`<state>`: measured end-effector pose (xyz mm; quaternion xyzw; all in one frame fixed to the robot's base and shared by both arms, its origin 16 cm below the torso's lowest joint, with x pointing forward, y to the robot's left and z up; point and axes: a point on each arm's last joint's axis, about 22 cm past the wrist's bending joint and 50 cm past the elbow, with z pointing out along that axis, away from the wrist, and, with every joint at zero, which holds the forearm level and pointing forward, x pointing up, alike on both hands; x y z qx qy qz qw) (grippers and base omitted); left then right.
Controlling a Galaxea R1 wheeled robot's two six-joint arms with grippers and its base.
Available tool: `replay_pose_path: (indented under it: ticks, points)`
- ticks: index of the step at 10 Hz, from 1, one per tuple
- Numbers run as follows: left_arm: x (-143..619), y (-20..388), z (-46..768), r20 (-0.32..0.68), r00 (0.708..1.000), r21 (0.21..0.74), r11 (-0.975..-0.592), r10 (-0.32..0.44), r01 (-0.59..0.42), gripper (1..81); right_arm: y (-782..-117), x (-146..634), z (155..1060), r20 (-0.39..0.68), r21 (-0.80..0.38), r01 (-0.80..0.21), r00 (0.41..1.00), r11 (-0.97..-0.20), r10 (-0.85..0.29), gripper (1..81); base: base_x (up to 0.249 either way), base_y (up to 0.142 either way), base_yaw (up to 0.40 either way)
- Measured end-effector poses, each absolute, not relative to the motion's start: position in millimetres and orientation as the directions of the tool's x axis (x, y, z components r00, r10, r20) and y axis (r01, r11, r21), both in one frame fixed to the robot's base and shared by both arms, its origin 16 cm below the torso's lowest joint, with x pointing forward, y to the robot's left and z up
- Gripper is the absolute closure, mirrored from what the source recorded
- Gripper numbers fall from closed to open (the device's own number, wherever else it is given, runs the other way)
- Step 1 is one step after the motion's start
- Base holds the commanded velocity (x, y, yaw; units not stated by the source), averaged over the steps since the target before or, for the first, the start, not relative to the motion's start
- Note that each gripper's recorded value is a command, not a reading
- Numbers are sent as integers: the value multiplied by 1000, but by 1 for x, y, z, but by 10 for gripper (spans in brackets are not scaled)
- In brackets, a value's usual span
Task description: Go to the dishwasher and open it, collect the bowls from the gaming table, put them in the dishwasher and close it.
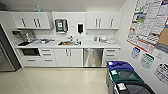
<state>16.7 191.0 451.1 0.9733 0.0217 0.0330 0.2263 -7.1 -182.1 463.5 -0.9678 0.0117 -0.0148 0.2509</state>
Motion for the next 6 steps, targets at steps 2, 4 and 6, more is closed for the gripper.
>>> replay_pose_path:
  ticks: [2,4,6]
  points:
    - [16,193,451,54,997,440,-897,57,27,10,-181,-5,464,25,-487,-14,999,-873,-30,10,212,0,0]
    - [22,193,451,59,997,440,-898,57,26,10,-182,-5,463,23,-485,-15,999,-875,-30,10,147,0,0]
    - [18,192,451,56,997,440,-897,58,27,10,-185,-2,462,28,-480,-13,999,-877,-30,10,122,0,0]
